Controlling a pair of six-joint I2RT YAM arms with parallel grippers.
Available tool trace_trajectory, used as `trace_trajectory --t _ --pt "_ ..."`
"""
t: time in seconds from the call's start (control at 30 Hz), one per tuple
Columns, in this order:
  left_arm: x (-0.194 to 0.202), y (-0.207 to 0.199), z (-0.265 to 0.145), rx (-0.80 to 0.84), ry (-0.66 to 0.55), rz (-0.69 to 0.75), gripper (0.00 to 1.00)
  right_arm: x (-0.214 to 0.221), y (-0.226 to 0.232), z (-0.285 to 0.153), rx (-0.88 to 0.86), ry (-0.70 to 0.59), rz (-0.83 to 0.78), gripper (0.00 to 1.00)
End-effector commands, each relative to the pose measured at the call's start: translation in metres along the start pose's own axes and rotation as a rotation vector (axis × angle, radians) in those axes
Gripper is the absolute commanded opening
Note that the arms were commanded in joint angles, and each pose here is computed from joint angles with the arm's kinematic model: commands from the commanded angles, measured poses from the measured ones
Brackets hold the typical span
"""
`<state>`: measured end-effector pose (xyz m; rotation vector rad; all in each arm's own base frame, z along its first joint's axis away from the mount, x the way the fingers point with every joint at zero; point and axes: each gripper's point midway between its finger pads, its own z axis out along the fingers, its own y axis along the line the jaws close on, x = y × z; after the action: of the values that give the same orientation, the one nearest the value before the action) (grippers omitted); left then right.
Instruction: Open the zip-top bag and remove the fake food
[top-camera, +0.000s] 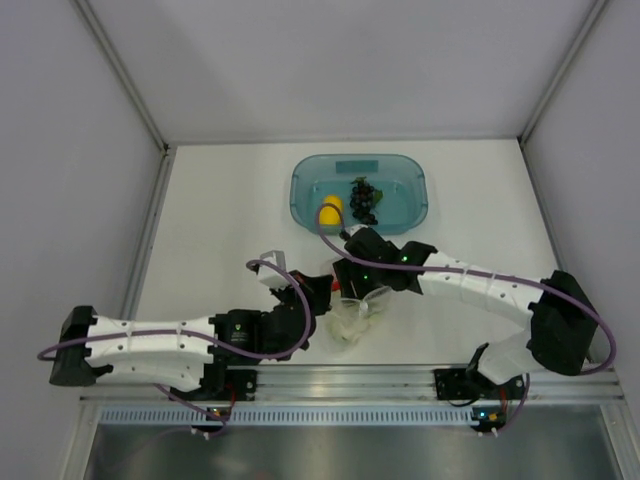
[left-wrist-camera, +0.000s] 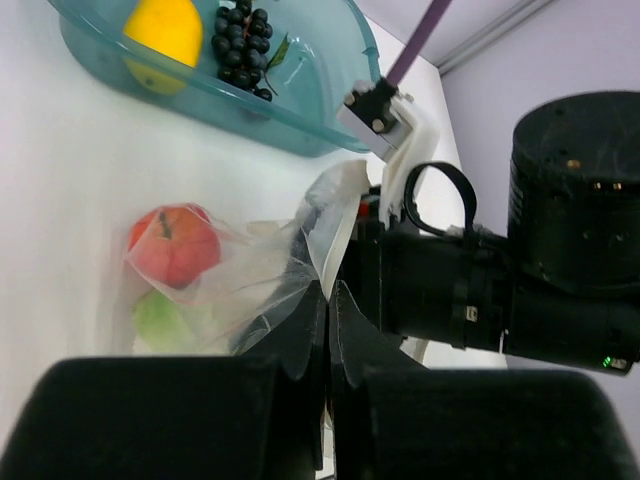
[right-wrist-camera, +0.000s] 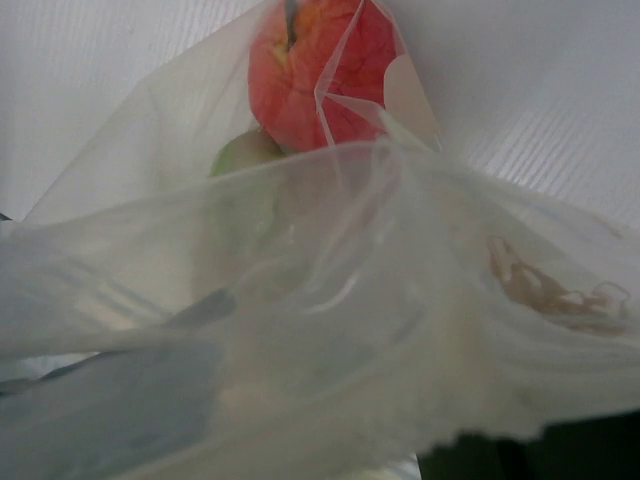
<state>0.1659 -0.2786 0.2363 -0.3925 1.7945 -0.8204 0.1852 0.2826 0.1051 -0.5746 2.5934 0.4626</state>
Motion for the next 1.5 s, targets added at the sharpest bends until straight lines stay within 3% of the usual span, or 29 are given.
trace_trajectory --t 0.0,0.23,0.4,0.47,0.57,0.6,0.77,0.9,1.1,1.47 --pt "-0.019 -0.013 0.001 -0.001 -0.076 -0.050 0.00 0.005 0.002 -0.009 -0.021 -0.027 0.041 0.66" --pt "-0.011 -0.005 0.004 -0.017 -0.074 -0.021 0.00 0.019 0.004 0.005 -0.063 -0.019 0.084 0.87" --pt "0.000 0.012 0.005 -0.035 -0.066 -0.020 0.00 0.038 0.011 0.023 -0.134 0.001 0.131 0.88" --pt "0.002 0.018 0.006 -0.041 -0.065 -0.017 0.00 0.042 0.013 0.031 -0.149 0.006 0.148 0.82" --pt "0.001 0.021 0.005 -0.041 -0.066 -0.023 0.00 0.040 0.015 0.033 -0.162 -0.008 0.161 0.63" --pt "0.002 0.025 0.004 -0.044 -0.066 -0.019 0.00 0.038 0.013 0.033 -0.150 -0.017 0.162 0.50" --pt "-0.003 0.029 0.002 -0.040 -0.076 -0.028 0.00 0.027 0.011 0.022 -0.121 -0.053 0.156 0.37" --pt "-0.008 0.029 0.001 -0.041 -0.088 -0.017 0.00 0.015 0.013 0.010 -0.105 -0.090 0.133 0.19" --pt "-0.011 0.029 0.001 -0.045 -0.100 -0.001 0.00 0.005 0.013 -0.007 -0.065 -0.124 0.096 0.12" --pt "-0.024 0.001 -0.003 0.003 -0.074 0.106 0.00 -0.026 0.034 -0.042 -0.117 -0.245 0.011 0.12"
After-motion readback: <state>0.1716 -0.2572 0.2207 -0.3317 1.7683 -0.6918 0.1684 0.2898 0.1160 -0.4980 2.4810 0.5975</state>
